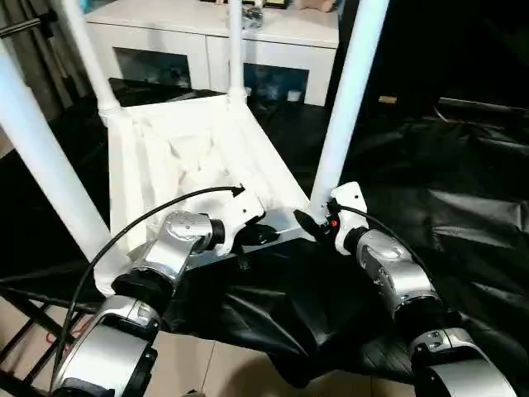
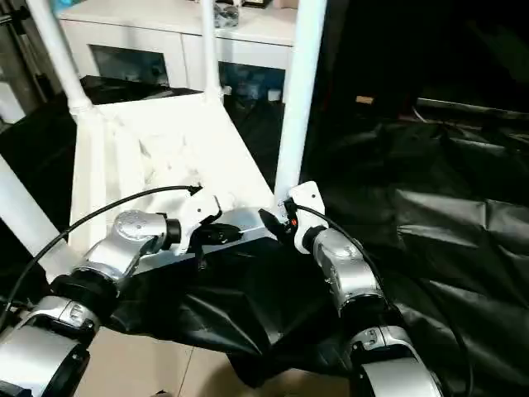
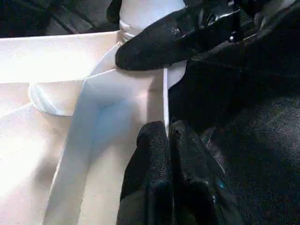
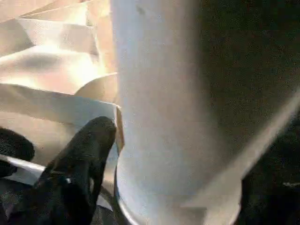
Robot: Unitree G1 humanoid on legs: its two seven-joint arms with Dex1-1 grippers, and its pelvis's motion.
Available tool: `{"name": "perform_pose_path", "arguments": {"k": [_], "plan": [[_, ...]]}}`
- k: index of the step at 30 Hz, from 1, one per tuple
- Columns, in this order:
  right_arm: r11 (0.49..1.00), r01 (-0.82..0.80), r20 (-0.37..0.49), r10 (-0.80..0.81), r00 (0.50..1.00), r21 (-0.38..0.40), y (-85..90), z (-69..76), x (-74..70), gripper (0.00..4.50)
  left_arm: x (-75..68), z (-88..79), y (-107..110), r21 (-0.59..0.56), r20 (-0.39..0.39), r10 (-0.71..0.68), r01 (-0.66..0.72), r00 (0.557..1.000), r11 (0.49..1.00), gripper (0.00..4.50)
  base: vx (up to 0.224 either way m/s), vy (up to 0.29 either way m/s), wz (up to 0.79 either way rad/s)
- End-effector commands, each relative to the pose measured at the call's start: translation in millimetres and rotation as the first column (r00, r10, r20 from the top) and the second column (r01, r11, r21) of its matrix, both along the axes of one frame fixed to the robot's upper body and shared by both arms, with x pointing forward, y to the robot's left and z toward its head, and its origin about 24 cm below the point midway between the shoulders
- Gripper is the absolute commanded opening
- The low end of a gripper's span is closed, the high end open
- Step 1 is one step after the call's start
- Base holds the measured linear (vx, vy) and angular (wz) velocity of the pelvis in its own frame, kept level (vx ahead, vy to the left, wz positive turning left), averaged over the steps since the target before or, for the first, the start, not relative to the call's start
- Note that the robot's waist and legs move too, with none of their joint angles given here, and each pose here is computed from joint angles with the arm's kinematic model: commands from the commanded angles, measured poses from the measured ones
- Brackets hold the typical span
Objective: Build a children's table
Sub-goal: Rotate leg to tighten
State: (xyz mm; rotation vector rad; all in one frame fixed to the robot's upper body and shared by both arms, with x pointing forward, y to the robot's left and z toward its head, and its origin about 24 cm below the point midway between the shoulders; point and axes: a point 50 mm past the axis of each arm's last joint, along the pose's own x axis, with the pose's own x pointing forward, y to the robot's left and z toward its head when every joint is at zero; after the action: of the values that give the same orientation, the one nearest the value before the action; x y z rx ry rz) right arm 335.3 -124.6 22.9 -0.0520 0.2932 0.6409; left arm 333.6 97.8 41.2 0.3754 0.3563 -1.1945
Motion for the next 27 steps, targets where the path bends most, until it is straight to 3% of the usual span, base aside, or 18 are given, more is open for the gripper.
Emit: {"name": "perform_pose_path", "arguments": {"k": [1,7,8,13,19,21,27], "plan": [[0.982,-0.186,-0.012,0.186,0.982,-0.003,23.3,1.8,-4.9,3.86,-10.2,2.7,-28,-0.051,0.005,-0.154,0.154,0.988,0.987,0.0,0.0,0.0,0.0],[0.91,-0.415,0.002,0.415,0.91,0.016,-4.7,16.3,-16.4,3.86,-16.0,1.5,-6,-0.006,-0.024,-0.267,0.267,0.963,0.964,0.0,0.009,-0.003,0.01],[0.878,-0.479,-0.014,0.479,0.878,0.019,-11.5,18.3,-22.0,3.86,-16.5,2.8,-1,-0.005,-0.028,-0.288,0.288,0.957,0.958,0.0,0.053,-0.021,0.04],[0.813,-0.581,-0.074,0.583,0.809,0.045,-22.5,20.6,-31.2,3.86,-19.2,6.5,7,-0.022,-0.057,-0.357,0.356,0.932,0.934,0.0,0.011,-0.004,0.01],[0.781,-0.624,-0.111,0.624,0.774,0.041,-26.7,21.2,-34.6,3.54,-22.5,8.4,10,-0.04,-0.087,-0.418,0.416,0.904,0.908,0.0,0.0,0.0,0.0],[0.762,-0.647,-0.134,0.644,0.753,0.024,-28.2,20.5,-36.6,3.13,-23.2,8.6,12,-0.038,-0.097,-0.437,0.435,0.894,0.899,0.0,0.0,0.0,0.0],[0.748,-0.662,-0.143,0.66,0.738,0.036,-28.0,21.2,-39.2,2.75,-22.8,9.5,13,-0.036,-0.105,-0.448,0.447,0.888,0.894,0.0,0.0,0.0,0.0]]}}
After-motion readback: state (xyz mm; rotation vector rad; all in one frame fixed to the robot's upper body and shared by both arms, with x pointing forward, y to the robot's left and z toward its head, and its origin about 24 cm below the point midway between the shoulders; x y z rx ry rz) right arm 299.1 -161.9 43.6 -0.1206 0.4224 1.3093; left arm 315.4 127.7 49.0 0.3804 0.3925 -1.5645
